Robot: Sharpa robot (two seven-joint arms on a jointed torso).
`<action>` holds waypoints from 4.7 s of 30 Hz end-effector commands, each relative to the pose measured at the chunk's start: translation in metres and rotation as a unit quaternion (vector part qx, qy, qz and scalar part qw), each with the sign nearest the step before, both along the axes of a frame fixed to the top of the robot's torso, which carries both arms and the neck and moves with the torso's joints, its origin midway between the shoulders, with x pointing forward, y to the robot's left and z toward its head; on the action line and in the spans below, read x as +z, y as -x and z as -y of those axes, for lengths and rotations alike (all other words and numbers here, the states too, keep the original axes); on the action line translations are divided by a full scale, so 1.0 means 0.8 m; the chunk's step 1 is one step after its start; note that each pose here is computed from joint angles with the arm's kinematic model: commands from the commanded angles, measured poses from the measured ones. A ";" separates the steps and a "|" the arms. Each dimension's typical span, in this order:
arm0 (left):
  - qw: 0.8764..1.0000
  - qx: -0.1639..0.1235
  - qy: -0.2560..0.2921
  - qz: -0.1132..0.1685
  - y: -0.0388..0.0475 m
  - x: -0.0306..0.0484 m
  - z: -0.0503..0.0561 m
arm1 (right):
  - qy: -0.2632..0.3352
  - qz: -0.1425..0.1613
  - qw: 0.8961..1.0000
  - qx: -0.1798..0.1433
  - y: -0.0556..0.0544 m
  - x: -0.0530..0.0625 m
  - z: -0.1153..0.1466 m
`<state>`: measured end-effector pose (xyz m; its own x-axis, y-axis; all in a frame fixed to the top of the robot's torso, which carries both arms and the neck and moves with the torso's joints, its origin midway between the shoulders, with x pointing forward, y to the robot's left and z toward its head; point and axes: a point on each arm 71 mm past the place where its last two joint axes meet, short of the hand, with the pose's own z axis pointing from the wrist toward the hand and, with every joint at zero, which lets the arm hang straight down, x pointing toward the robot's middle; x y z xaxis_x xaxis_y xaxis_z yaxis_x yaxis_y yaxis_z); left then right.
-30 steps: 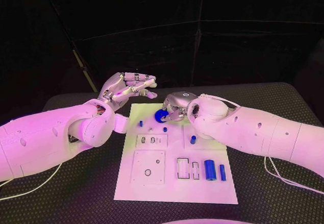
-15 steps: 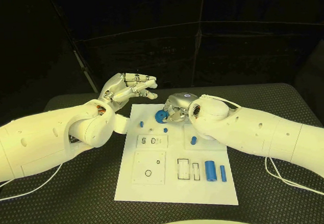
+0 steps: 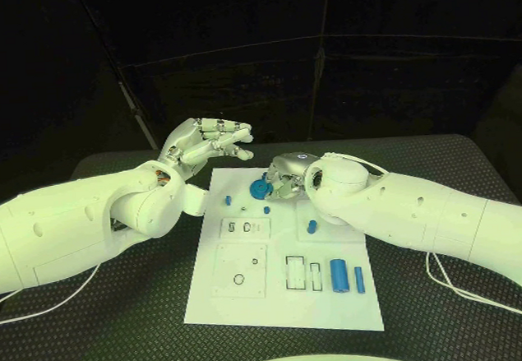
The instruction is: Assemble the parts on the task board
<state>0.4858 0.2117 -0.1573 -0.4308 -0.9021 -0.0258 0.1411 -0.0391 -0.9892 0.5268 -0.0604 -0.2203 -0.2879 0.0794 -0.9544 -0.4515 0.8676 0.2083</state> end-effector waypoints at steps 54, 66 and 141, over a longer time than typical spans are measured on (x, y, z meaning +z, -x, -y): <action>1.000 -0.005 -0.001 -0.004 -0.001 -0.0093 -0.007 | -0.186 -0.013 0.977 -0.102 0.035 -0.032 0.255; 1.000 -0.005 -0.001 -0.004 -0.002 -0.0097 -0.008 | -0.185 -0.011 0.976 -0.112 0.032 -0.040 0.253; 1.000 -0.003 -0.003 -0.007 0.000 -0.0100 -0.010 | -0.152 0.013 0.982 -0.110 0.021 -0.046 0.232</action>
<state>0.4864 0.2202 -0.1670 -0.4308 -0.9020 -0.0296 0.1205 -0.0250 -0.9924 0.5094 -0.2464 -0.2592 -0.2240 0.4200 -0.8794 -0.2649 0.8422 0.4697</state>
